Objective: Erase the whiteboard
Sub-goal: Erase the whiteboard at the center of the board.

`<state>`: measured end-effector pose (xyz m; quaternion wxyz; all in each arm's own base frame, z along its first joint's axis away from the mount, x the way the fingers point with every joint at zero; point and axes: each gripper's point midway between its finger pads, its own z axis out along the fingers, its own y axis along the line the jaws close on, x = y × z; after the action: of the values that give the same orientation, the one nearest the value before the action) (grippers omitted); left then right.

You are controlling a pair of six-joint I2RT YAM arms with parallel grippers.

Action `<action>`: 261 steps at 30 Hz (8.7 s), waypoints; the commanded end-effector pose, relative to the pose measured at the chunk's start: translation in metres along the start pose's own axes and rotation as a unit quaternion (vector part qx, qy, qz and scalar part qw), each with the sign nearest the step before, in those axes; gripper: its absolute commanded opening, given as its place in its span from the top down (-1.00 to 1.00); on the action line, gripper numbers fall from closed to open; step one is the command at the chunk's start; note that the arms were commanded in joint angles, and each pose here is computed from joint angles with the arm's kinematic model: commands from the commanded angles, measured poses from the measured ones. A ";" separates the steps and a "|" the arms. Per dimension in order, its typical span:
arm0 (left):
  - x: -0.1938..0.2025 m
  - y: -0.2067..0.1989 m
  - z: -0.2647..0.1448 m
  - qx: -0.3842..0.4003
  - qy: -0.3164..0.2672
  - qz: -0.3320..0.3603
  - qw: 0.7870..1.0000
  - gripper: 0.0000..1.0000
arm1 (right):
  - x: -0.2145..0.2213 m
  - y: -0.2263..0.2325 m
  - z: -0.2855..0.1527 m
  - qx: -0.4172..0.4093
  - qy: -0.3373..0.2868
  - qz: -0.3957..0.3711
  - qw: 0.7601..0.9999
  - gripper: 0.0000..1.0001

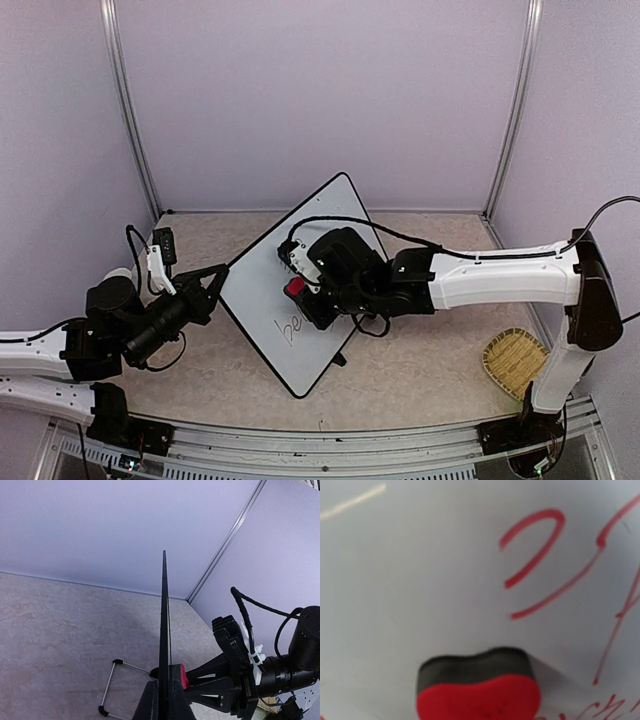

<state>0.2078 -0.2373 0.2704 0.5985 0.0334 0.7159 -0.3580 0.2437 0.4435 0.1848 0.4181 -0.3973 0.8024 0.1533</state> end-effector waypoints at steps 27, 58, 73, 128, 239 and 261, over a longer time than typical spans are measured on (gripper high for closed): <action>0.055 -0.011 -0.005 0.051 0.101 0.041 0.993 1.00 | -0.095 -0.005 0.010 -0.005 -0.078 -0.008 0.997 0.73; 0.053 -0.011 -0.006 0.050 0.099 0.041 0.993 1.00 | 0.009 -0.007 0.025 -0.019 0.022 0.004 1.000 0.74; 0.053 -0.012 -0.005 0.051 0.101 0.040 0.993 1.00 | 0.026 -0.010 0.017 -0.021 0.036 0.010 0.999 0.74; 0.059 -0.013 -0.003 0.054 0.106 0.041 0.992 1.00 | -0.001 -0.019 0.021 -0.024 0.047 -0.020 0.998 0.72; 0.061 -0.009 -0.005 0.049 0.109 0.040 0.992 1.00 | -0.093 -0.042 0.012 0.016 -0.038 -0.022 0.999 0.71; 0.058 -0.005 -0.011 0.050 0.101 0.033 0.993 1.00 | -0.024 -0.050 0.024 0.013 0.022 -0.008 1.000 0.72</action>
<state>0.2078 -0.2300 0.2623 0.5959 0.0190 0.7196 -0.3560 0.3047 0.4545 0.2334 0.4473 -0.3982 0.7869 0.1489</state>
